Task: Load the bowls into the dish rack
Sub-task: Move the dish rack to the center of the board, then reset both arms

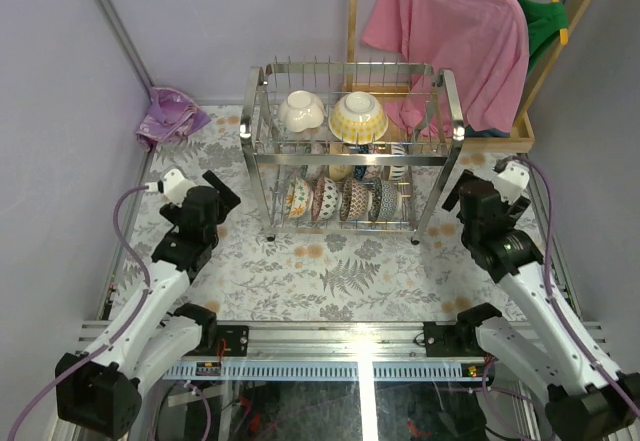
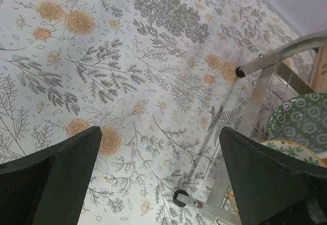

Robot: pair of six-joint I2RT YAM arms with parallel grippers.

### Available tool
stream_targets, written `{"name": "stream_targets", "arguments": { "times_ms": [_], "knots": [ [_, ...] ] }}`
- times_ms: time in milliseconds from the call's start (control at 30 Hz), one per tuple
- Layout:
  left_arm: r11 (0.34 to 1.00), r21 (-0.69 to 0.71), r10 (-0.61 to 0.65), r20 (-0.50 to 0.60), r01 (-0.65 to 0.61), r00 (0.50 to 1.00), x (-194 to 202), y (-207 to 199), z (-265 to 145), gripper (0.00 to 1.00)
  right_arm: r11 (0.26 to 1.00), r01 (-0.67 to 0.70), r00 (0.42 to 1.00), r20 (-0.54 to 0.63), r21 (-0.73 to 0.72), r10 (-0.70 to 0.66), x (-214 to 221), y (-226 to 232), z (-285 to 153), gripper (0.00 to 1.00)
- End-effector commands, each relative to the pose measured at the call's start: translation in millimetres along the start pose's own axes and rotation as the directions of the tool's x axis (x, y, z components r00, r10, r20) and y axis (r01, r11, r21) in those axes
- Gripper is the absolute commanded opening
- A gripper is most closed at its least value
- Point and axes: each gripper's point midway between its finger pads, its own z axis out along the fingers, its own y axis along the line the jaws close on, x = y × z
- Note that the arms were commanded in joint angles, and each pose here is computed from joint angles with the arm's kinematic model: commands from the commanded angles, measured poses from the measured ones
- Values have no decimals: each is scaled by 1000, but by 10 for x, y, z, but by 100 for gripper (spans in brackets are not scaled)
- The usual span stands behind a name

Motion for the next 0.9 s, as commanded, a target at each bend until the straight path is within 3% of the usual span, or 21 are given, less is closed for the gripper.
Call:
{"name": "stream_targets", "arguments": {
  "times_ms": [0, 167, 433, 567, 867],
  "knots": [
    [997, 76, 29, 67, -34, 997, -175, -179, 94, 100, 1000, -26, 995, 100, 11, 25, -161, -14, 398, 99],
    [993, 74, 78, 193, -94, 978, -199, -56, 193, 100, 998, -30, 988, 150, 51, 22, 66, -292, 711, 99],
    [971, 68, 213, 200, -230, 957, 77, 78, 488, 100, 980, 7, 985, 165, 199, -40, 466, -697, 1047, 99],
    [965, 48, 243, 197, -257, 950, 55, 58, 560, 100, 983, 31, 977, 204, 179, -68, 389, -683, 1025, 99],
    [945, 61, 306, 191, -322, 933, 161, 185, 471, 100, 976, 124, 983, 108, 180, -145, 515, -778, 840, 99]
  ]
}}
